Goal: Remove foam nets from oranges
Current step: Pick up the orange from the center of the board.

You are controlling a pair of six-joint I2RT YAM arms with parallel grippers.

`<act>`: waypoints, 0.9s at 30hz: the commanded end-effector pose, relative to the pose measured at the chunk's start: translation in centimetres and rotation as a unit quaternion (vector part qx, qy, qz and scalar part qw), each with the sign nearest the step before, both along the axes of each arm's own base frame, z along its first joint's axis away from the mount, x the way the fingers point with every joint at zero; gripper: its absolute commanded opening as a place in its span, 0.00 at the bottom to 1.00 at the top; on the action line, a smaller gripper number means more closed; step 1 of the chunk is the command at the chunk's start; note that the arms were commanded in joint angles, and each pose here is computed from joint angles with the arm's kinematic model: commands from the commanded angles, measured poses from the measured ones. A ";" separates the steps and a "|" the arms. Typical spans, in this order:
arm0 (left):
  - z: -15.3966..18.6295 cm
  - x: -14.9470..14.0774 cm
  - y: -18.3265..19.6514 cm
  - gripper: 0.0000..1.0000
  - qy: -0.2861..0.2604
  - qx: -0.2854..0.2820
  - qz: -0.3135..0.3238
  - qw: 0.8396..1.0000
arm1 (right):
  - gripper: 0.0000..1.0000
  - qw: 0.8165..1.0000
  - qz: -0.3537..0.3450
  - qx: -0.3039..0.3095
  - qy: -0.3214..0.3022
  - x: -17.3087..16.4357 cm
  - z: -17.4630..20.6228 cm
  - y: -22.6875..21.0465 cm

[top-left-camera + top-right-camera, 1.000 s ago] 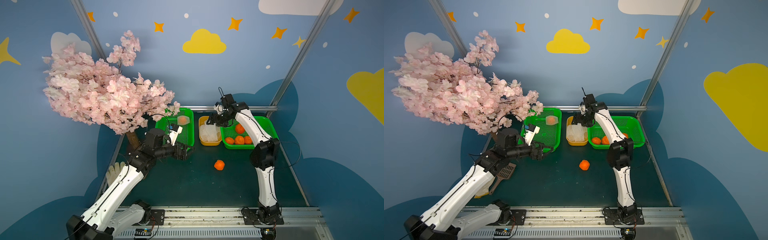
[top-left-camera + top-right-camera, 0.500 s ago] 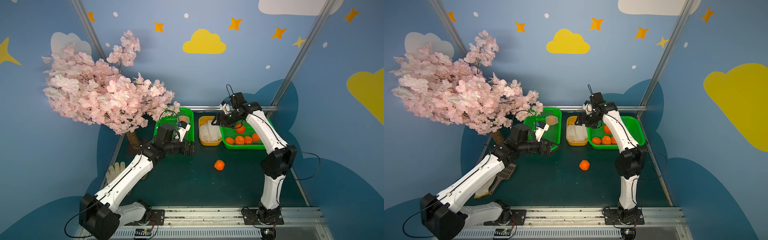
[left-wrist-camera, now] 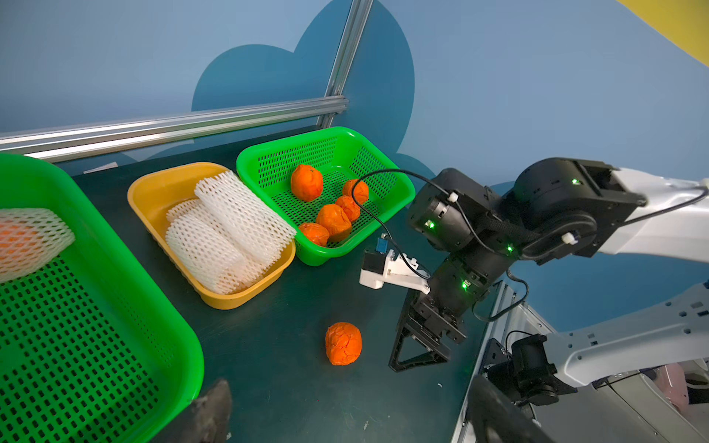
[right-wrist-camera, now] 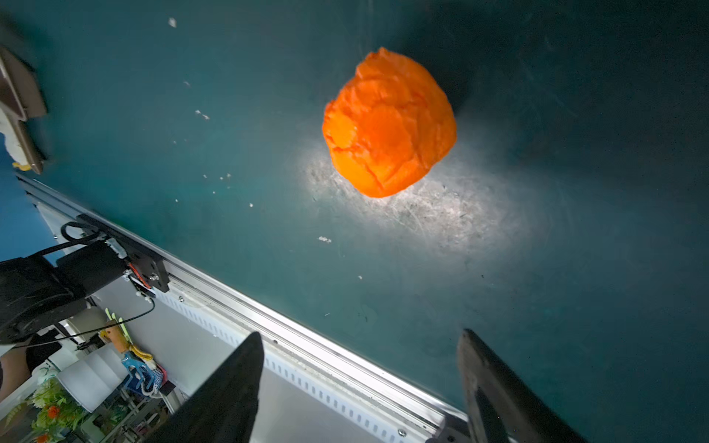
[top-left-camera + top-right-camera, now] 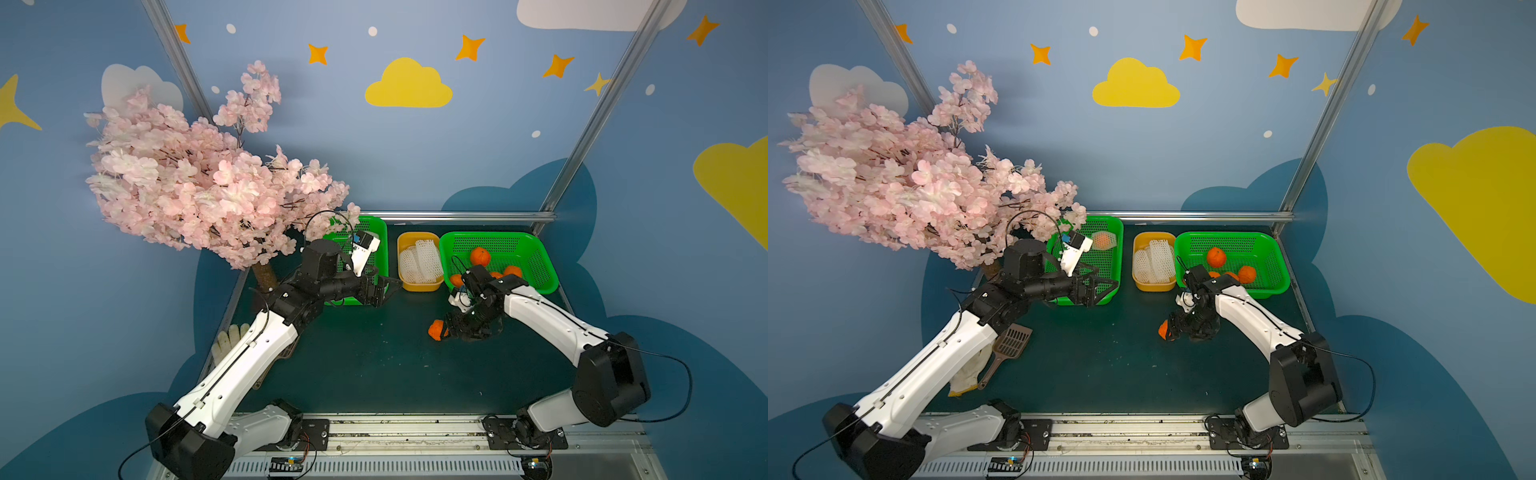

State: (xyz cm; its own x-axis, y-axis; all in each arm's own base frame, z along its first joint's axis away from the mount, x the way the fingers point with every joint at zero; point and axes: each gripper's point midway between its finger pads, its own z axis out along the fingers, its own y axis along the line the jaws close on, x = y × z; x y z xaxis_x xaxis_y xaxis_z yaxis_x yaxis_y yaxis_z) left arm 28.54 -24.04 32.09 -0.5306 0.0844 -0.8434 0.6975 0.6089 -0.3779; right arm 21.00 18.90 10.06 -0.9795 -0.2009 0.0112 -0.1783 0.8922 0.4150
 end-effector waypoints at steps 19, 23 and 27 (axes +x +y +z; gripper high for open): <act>0.4 -1.2 4.4 0.96 -0.008 0.025 0.059 0.998 | 0.80 1.000 -0.018 0.021 0.014 6.1 -5.4 2.8; 0.5 -1.3 4.9 0.96 -0.010 0.024 0.064 0.998 | 0.80 0.999 -0.017 0.024 0.022 6.5 -6.1 3.2; 0.7 -1.2 5.2 0.96 -0.013 0.025 0.068 0.997 | 0.77 0.999 -0.017 0.021 0.025 6.7 -6.3 3.2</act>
State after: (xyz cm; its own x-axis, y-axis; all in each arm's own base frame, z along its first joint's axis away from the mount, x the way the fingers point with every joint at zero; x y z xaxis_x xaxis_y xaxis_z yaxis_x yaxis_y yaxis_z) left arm 27.65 -19.25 32.72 -0.5271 0.0430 -0.8487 0.6122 0.7119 -0.3441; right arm 26.92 21.92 3.40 -0.9828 -0.1747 0.0605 -0.1285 0.8808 0.4558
